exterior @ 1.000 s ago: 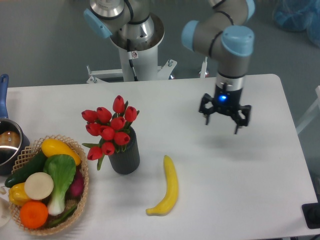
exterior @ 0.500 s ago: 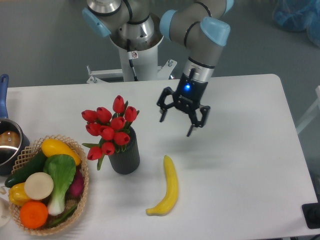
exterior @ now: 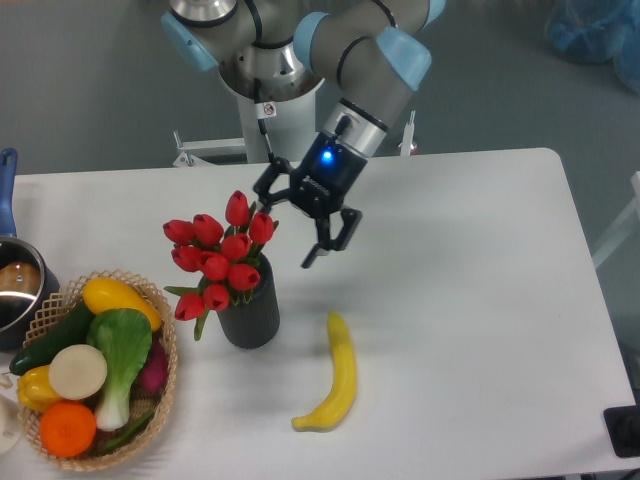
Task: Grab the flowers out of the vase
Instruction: 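Move the open gripper toward the red tulip stems above the black vase, then close the gripper around the tulip stems just above the vase rim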
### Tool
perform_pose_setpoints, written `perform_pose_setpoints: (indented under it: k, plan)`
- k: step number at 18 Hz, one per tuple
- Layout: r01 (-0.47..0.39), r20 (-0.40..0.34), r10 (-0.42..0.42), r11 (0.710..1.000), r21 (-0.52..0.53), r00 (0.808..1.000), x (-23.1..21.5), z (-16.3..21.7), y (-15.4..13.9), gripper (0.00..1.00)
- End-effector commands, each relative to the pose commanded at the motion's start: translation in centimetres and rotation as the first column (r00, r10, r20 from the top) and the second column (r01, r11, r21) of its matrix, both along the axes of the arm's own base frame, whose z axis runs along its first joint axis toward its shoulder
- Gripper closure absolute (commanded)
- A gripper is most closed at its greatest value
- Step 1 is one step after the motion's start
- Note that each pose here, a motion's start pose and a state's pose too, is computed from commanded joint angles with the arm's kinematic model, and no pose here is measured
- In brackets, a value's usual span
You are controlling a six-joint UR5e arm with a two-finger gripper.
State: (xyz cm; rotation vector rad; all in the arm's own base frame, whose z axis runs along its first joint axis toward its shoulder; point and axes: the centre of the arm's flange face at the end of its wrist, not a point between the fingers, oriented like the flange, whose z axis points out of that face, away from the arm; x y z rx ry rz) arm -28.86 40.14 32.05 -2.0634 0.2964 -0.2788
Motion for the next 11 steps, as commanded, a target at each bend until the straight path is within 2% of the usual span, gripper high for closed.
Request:
perform_pose_setpoints:
  k: [6, 10, 11]
  plan:
    - [0.018, 0.03, -0.019, 1.0, 0.02, 0.999, -0.6, -0.7, 1.1, 0.0]
    - [0.067, 0.067, -0.07, 0.997, 0.036, 0.995, 0.4, -1.7, 3.1, 0.0]
    - [0.07, 0.069, -0.072, 0.997, 0.037, 0.995, 0.6, -1.7, 3.2, 0.09]
